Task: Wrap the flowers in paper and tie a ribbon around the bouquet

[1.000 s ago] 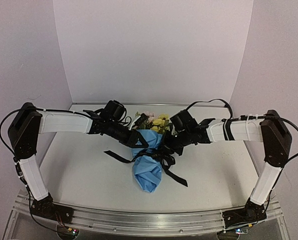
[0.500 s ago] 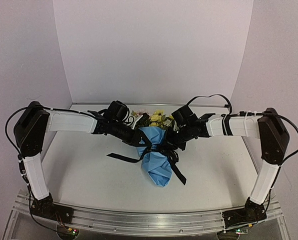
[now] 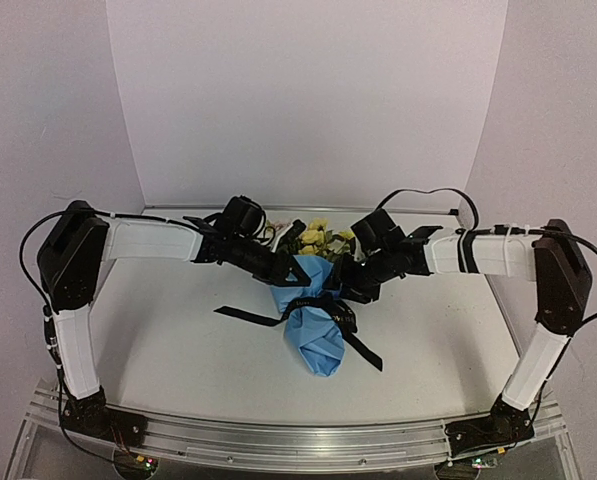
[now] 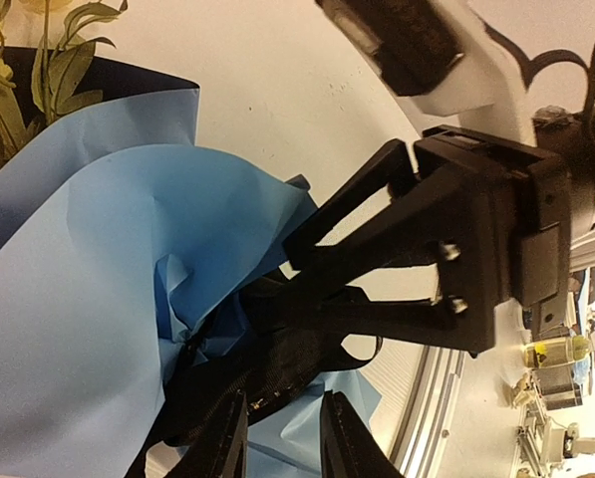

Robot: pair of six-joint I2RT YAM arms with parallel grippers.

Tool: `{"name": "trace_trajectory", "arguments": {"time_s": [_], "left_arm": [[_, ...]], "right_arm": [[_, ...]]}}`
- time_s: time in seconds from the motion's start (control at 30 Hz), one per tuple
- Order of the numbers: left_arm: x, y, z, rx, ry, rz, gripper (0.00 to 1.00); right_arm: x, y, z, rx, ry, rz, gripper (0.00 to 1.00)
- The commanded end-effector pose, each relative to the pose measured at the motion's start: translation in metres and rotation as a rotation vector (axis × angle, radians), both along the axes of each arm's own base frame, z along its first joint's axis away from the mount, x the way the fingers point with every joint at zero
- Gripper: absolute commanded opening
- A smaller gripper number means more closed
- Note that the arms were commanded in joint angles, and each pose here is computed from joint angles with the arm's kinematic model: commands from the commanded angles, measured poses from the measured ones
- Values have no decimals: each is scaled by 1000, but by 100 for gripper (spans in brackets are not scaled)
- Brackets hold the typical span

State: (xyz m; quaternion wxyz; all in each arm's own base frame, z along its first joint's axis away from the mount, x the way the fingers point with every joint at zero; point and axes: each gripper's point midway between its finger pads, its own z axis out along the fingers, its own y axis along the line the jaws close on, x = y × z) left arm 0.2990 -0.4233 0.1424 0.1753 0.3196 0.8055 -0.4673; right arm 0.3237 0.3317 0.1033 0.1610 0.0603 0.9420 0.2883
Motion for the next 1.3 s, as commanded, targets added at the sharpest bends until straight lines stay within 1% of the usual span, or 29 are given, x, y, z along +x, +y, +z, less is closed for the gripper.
{"name": "trace_trajectory", "arguments": {"time_s": [0.0, 0.07, 0.2, 0.3, 0.43, 0.67, 0.8, 0.93, 1.27], "left_arm": [[6, -6, 16, -38, -19, -14, 27], [6, -6, 17, -37, -23, -14, 27], [10, -8, 18, -7, -35, -6, 27], [18, -16, 16, 58, -69, 11, 27], [20, -27, 2, 156, -55, 22, 26], [21, -41, -13, 341, -116, 57, 26], [25, -43, -14, 397, -149, 98, 28], [25, -51, -18, 462, -188, 96, 30], [21, -58, -15, 508, -220, 85, 31]], "right_arm": [[1, -25, 37, -16, -100, -41, 56], [-1, -41, 38, -27, -104, -72, 60], [-13, -64, 19, -65, -75, -85, 61], [-22, -66, 7, -75, -54, -56, 59], [-23, -76, 4, -104, -69, -71, 59], [-23, -79, -4, -97, -61, -90, 59], [-25, -83, -5, -92, -62, -103, 59], [-27, -87, -7, -90, -62, -112, 60], [-30, -89, -10, -81, -61, -116, 60]]}}
